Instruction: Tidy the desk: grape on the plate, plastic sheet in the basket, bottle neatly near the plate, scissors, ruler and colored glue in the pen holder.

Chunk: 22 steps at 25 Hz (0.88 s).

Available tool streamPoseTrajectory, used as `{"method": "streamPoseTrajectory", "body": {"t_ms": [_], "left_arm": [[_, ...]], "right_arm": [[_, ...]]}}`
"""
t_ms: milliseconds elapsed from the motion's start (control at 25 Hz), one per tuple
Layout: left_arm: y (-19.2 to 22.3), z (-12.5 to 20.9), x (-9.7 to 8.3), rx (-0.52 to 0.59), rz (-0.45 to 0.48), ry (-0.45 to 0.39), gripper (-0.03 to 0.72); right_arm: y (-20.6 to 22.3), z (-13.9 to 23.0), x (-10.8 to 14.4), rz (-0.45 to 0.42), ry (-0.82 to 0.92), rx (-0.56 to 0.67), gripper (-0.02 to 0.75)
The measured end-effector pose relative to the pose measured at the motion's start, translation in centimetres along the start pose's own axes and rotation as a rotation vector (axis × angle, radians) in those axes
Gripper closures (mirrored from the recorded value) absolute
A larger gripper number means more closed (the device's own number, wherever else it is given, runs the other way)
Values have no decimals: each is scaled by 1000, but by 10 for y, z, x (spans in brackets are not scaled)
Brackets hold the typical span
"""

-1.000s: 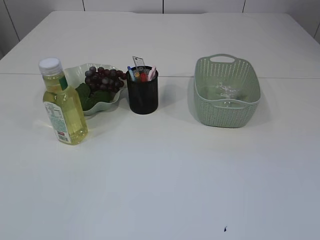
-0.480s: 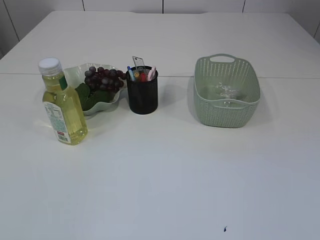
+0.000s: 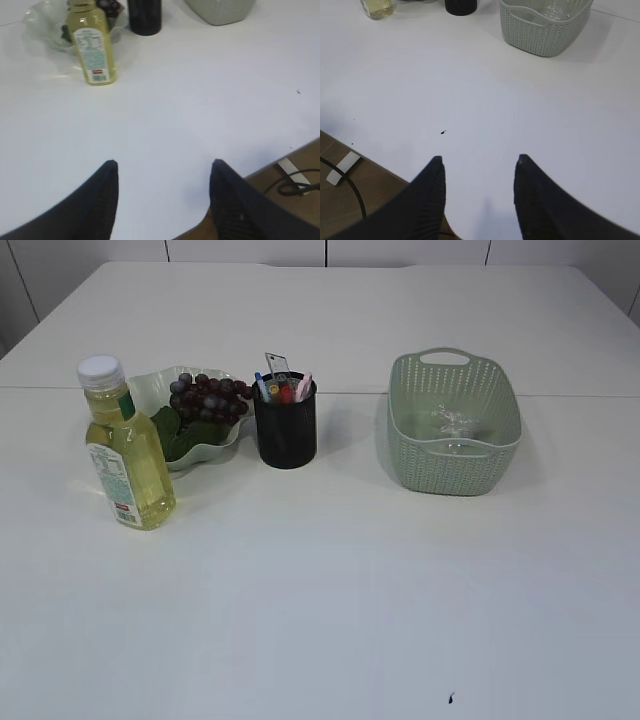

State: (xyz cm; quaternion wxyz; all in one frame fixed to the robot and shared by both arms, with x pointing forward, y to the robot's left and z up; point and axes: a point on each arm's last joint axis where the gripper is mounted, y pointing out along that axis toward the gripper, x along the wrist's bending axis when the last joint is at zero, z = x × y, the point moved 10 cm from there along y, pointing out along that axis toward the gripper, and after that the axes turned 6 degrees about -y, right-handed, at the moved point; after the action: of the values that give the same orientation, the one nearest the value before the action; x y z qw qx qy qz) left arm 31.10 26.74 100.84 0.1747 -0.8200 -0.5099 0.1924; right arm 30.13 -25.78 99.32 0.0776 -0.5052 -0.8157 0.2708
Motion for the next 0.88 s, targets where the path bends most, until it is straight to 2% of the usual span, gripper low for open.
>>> {"method": "streamPoseTrajectory", "body": {"t_ms": [200, 320, 600, 880], "left_arm": [[-1, 0, 9, -23, -137, -111, 259], [-2, -1, 12, -29, -170, -133, 259], [-2, -1, 12, -30, -176, -136, 259], [-2, -1, 12, -30, -176, -136, 259]], "right_arm": [[0, 0, 0, 0, 3, 0, 374], [0, 0, 0, 0, 3, 0, 374], [0, 3, -9, 46, -18, 14, 374], [0, 3, -10, 52, -21, 13, 374]]}}
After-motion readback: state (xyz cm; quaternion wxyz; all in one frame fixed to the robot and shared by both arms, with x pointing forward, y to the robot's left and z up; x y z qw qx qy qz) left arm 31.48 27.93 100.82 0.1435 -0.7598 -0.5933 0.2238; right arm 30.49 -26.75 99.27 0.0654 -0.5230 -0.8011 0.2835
